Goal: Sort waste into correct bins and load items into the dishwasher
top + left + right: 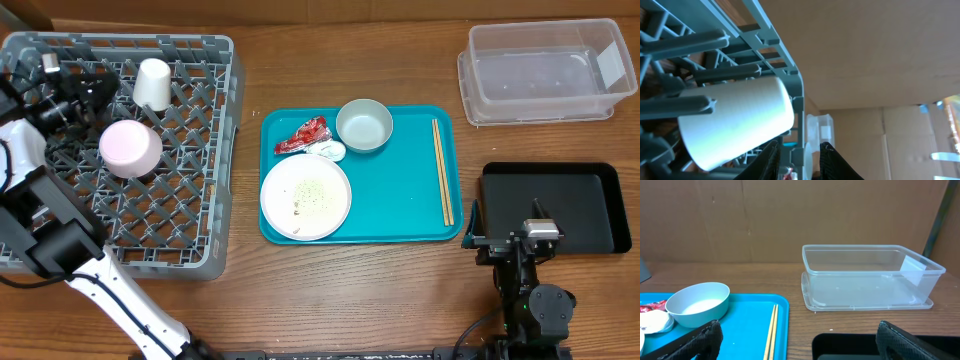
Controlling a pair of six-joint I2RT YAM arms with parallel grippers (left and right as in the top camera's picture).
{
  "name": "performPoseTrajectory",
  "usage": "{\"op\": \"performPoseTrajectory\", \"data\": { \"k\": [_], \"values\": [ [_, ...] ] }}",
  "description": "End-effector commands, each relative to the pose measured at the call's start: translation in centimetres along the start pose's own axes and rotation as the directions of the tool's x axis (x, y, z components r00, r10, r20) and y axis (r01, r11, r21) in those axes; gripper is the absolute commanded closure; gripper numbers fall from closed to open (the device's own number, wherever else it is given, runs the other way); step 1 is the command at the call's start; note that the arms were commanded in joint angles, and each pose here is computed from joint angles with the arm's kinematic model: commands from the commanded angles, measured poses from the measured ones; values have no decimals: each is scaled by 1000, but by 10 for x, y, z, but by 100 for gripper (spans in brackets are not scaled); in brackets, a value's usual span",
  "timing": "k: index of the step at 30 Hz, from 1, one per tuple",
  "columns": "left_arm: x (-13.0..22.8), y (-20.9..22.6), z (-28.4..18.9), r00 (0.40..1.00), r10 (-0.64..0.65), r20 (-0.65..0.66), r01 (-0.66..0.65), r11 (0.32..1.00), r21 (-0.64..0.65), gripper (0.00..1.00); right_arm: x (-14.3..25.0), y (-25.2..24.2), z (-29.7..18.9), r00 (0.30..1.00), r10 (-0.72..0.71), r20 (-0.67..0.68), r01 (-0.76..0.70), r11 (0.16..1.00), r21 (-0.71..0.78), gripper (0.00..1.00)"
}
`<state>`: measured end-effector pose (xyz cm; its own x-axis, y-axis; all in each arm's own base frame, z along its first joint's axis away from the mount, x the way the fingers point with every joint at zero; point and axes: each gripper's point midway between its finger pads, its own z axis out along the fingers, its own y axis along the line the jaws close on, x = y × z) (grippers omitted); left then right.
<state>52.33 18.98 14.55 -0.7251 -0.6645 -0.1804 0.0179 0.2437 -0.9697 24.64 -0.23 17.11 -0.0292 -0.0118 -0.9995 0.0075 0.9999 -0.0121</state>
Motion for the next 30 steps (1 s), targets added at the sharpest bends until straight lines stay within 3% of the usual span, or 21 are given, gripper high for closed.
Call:
{"op": "performPoseTrajectory", "data": {
  "k": [1,6,8,10,12,14,17,24,27,30],
  "values": [
    [-9,-41,-16,999,53,6,-53,997,60,71,1,-2,0,1000,-5,6,4,1000,13,0],
    [-14,-98,-31,980,187,67,-186,982,-9,72,1,-2,0,1000,-4,6,4,1000,12,0],
    [-12,-120,-34,962,255,97,-246,964,-99,75,1,-2,0,1000,-4,6,4,1000,13,0],
    [-9,-136,-36,932,341,120,-302,916,-264,85,1,-2,0,1000,-4,6,4,1000,12,0],
    [-6,-145,-35,888,445,113,-345,808,-477,96,1,-2,0,1000,-5,6,4,1000,12,1],
    [-2,-151,-29,839,541,66,-375,660,-651,96,1,-2,0,1000,-4,6,4,1000,13,0],
    [4,-157,-3,788,615,3,-383,494,-781,96,1,-2,0,1000,-4,6,4,1000,13,0],
    [22,-121,74,694,677,-245,-460,155,-874,96,1,-2,0,1000,-4,6,4,1000,12,0],
    [24,-91,84,700,646,-305,-420,26,-907,96,1,-2,0,1000,-4,6,4,1000,13,0],
    [26,-61,90,712,607,-354,-404,-58,-913,96,1,-2,0,1000,-4,6,4,1000,12,0]
  ]
}}
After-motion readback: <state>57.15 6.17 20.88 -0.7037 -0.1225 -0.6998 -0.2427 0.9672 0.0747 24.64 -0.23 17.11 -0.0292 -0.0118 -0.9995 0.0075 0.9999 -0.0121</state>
